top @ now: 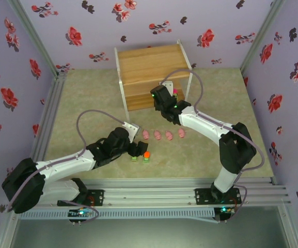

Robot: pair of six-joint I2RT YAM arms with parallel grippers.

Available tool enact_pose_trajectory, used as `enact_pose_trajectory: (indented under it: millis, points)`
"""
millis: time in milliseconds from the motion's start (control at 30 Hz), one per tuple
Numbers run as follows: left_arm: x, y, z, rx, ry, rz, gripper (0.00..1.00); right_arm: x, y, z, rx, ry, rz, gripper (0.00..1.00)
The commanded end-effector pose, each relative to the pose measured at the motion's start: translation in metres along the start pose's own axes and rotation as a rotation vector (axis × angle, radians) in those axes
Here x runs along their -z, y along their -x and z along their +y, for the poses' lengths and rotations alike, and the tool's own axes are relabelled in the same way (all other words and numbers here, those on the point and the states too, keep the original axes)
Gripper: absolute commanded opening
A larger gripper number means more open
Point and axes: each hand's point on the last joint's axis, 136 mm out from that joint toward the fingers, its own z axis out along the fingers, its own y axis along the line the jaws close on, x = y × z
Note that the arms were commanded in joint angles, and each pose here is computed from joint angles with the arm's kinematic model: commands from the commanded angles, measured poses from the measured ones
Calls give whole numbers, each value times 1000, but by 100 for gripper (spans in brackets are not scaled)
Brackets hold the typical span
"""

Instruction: Place and organize the plastic toys onto the shelf

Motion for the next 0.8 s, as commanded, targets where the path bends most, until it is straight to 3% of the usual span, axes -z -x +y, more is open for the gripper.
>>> enact_pose_trajectory:
  millis: [0, 767]
  points:
    - [-1, 1, -1, -24, -6, -2, 77, 8, 1, -10, 13, -9, 2, 42]
    - [-2, 2, 8, -16, 46, 0, 77, 45, -7, -12, 15, 11, -29, 43]
